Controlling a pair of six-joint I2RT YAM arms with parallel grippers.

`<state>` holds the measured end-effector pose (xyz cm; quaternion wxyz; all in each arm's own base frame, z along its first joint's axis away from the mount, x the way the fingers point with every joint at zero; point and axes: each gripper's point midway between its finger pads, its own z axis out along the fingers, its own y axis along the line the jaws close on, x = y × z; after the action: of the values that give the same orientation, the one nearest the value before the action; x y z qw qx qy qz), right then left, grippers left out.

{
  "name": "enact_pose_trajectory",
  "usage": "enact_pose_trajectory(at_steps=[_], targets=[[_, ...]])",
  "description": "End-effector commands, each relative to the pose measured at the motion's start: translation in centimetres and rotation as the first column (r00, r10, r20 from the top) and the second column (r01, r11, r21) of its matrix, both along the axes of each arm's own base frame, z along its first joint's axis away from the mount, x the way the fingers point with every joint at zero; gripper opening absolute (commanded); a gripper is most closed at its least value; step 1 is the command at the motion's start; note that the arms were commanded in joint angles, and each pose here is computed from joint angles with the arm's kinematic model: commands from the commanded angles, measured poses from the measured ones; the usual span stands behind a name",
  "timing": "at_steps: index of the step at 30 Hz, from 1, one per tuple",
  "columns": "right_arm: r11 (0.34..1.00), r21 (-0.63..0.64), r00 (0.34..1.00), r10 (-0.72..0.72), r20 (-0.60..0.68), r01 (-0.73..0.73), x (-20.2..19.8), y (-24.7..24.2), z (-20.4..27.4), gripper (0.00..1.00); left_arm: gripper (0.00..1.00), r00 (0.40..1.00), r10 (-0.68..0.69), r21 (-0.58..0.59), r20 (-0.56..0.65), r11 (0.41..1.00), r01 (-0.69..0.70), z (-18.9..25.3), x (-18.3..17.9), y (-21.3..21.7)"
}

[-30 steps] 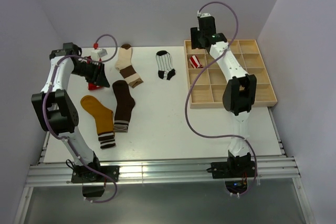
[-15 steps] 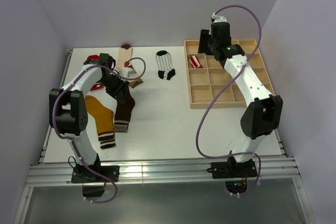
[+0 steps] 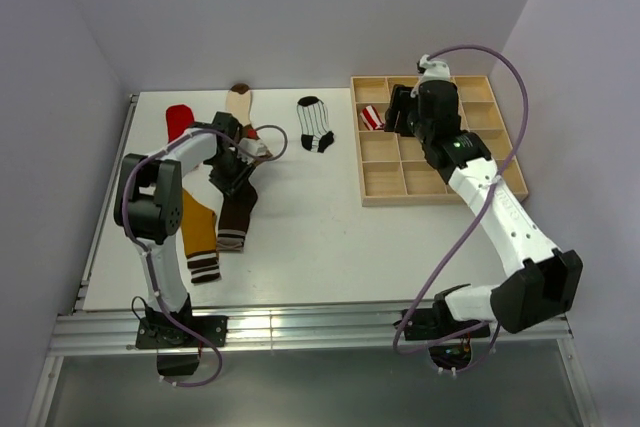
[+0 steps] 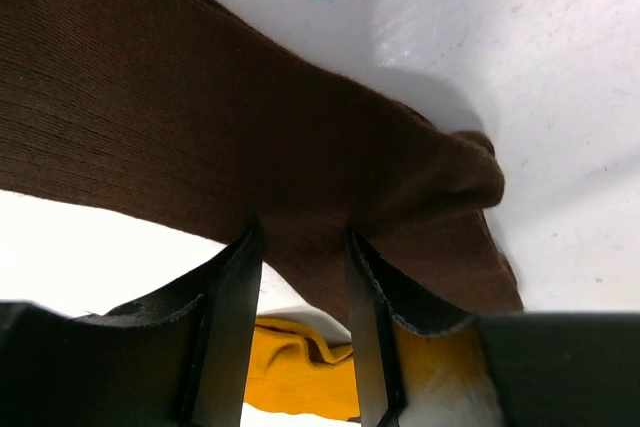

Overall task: Roll the socks
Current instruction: Move the sock to the center of the board.

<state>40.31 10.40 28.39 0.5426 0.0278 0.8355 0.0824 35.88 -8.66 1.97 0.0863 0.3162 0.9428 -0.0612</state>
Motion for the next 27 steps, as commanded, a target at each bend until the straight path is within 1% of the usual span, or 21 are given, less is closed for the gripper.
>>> enact_pose_trajectory(at_steps=[1, 2, 6, 14, 17, 21, 23, 24, 26, 27], targets=[[0.999, 0.03, 0.995, -0.024, 0.097, 0.021, -1.1, -0.3, 2.7, 0.66, 0.43, 0.999, 0.027, 0.05, -0.022, 0.998, -0.026, -1.3, -0.9, 0.0], [0.999, 0.032, 0.993, -0.029, 0.114, 0.025, -1.7, -0.6, 3.3, 0.66, 0.43, 0.999, 0.028, 0.054, -0.021, 0.998, -0.026, -1.2, -1.1, -0.1], [0.999, 0.034, 0.994, -0.016, 0.107, 0.013, -2.9, -0.6, 2.6, 0.66, 0.43, 0.998, 0.009, 0.058, -0.059, 0.998, -0.005, -1.6, -2.7, -1.3], [0.999, 0.032, 0.995, -0.011, 0.1, 0.007, -4.0, -0.5, 1.5, 0.66, 0.42, 0.992, -0.068, 0.027, -0.109, 0.997, 0.071, -1.8, -5.5, -6.5], [1.0, 0.028, 0.995, -0.008, 0.095, 0.005, -4.3, -0.6, 1.1, 0.66, 0.42, 0.988, -0.087, 0.009, -0.13, 0.996, 0.089, -1.9, -5.9, -8.4], [1.0, 0.026, 0.996, -0.006, 0.092, 0.004, -4.7, -0.7, 0.9, 0.66, 0.42, 0.984, -0.128, -0.002, -0.124, 0.992, 0.129, -1.5, -6.1, -11.2], [1.0, 0.017, 0.996, -0.008, 0.089, 0.006, -4.8, -0.8, 0.7, 0.66, 0.42, 0.98, -0.138, -0.02, -0.146, 0.99, 0.137, -1.7, -6.3, -12.3], [1.0, 0.014, 0.996, -0.006, 0.089, 0.005, -4.9, -0.8, 0.8, 0.66, 0.42, 0.981, -0.142, -0.033, -0.134, 0.99, 0.139, -1.3, -5.9, -13.4], [1.0, 0.009, 0.997, -0.01, 0.083, 0.009, -4.9, -1.0, 0.7, 0.66, 0.42, 0.978, -0.145, -0.046, -0.151, 0.989, 0.14, -1.6, -5.8, -14.4], [1.0, 0.01, 0.997, -0.007, 0.082, 0.006, -4.9, -0.9, 0.7, 0.66, 0.42, 0.98, -0.145, -0.067, -0.134, 0.988, 0.137, -1.0, -5.0, -15.4]])
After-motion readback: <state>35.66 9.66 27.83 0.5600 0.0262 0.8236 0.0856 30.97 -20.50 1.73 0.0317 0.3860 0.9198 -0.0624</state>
